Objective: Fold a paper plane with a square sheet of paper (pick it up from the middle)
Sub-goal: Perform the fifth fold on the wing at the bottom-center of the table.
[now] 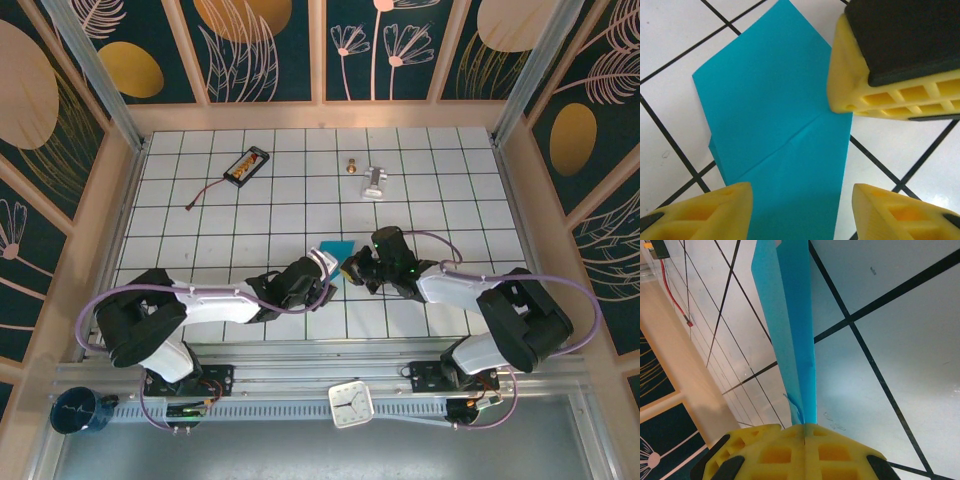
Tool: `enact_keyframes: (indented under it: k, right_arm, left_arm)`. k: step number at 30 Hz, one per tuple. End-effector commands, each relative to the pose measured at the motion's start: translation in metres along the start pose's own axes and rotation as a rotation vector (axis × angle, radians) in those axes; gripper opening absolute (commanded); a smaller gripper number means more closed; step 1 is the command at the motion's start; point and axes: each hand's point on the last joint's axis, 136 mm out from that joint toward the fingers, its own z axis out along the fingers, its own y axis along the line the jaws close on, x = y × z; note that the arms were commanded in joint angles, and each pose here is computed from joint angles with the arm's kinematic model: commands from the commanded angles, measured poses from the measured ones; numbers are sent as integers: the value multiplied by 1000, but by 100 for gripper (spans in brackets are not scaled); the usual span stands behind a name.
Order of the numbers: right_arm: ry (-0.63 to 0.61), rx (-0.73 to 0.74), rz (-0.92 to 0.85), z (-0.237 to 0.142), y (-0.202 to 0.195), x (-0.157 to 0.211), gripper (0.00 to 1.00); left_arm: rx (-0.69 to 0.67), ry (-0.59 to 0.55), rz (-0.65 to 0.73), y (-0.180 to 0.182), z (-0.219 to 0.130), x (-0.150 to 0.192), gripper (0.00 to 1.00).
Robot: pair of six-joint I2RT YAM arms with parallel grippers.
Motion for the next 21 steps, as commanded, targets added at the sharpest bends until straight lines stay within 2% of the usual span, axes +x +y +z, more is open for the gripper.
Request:
enact_keyframes:
  k: [1, 8, 21]
  right_arm:
    - [17, -5, 15, 3, -3, 4, 0]
    - [25, -15, 20, 3, 0, 5, 0]
    - [24, -2, 20, 4, -6, 5, 0]
  left_arm:
    - [-17, -44, 25, -1, 2, -15, 53]
    - [-12, -27, 40, -3, 9, -11, 51]
    - [-19, -46, 26, -2, 7, -16, 28]
